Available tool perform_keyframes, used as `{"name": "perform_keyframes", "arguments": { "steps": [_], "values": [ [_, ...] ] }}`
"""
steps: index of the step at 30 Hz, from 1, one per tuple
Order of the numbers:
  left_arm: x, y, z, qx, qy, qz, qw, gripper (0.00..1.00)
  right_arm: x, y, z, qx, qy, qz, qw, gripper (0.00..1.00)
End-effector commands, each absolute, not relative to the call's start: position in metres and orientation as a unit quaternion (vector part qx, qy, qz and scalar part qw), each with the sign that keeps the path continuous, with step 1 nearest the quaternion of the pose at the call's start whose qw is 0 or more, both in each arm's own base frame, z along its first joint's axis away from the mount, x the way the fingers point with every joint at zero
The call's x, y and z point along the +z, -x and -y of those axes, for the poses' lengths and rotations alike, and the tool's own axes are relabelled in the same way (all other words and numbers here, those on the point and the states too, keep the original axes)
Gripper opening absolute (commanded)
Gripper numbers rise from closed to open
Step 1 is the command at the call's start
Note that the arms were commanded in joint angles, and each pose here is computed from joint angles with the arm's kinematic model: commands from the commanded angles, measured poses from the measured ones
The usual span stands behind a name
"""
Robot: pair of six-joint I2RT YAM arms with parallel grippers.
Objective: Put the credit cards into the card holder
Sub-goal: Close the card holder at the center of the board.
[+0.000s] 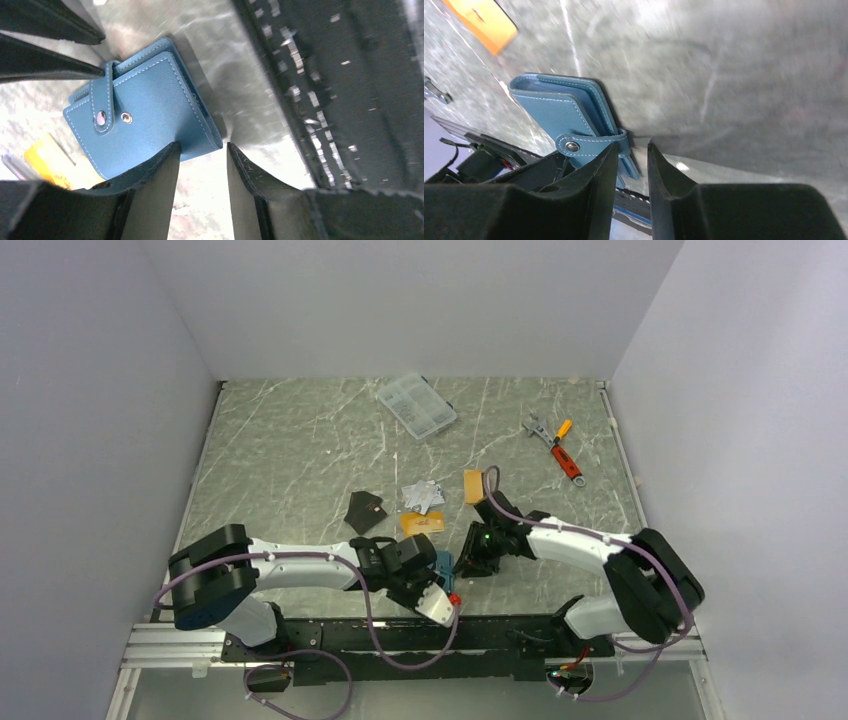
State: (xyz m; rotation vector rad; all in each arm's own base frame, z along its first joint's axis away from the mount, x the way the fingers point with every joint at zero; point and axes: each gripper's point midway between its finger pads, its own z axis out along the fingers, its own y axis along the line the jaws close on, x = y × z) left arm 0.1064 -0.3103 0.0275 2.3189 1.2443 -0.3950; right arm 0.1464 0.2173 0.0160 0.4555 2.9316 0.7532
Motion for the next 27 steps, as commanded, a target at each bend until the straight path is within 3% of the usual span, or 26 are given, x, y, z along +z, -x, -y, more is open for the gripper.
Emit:
{"name": "perform_keyframes", "arguments": {
  "steps": [1, 6, 13, 19, 23, 27],
  "values": [
    [0.031, -0.138, 0.305, -0.125, -0.822, -0.488, 0.266, 0.45, 0.029, -0.183, -0.235, 0.266, -0.114, -0.954, 0.072, 0.30],
    [0.041, -0.153, 0.308, -0.139, -0.803, -0.511, 0.275, 0.46, 0.035, -0.198, -0.226, 0.252, -0.109, -0.958, 0.087, 0.32],
    [0.055, -0.128, 0.324, -0.225, -0.783, -0.523, 0.249, 0.45, 0.059, -0.228, -0.216, 0.237, -0.091, -0.960, 0.120, 0.36],
    [0.069, -0.123, 0.318, -0.261, -0.763, -0.540, 0.241, 0.46, 0.057, -0.201, -0.205, 0.237, -0.107, -0.960, 0.107, 0.42],
    [0.098, -0.150, 0.302, -0.238, -0.761, -0.537, 0.274, 0.48, 0.037, -0.183, -0.199, 0.234, -0.127, -0.960, 0.091, 0.42],
    [0.090, -0.185, 0.284, -0.166, -0.765, -0.545, 0.302, 0.48, 0.030, -0.186, -0.201, 0.226, -0.129, -0.962, 0.087, 0.39]
  ]
}}
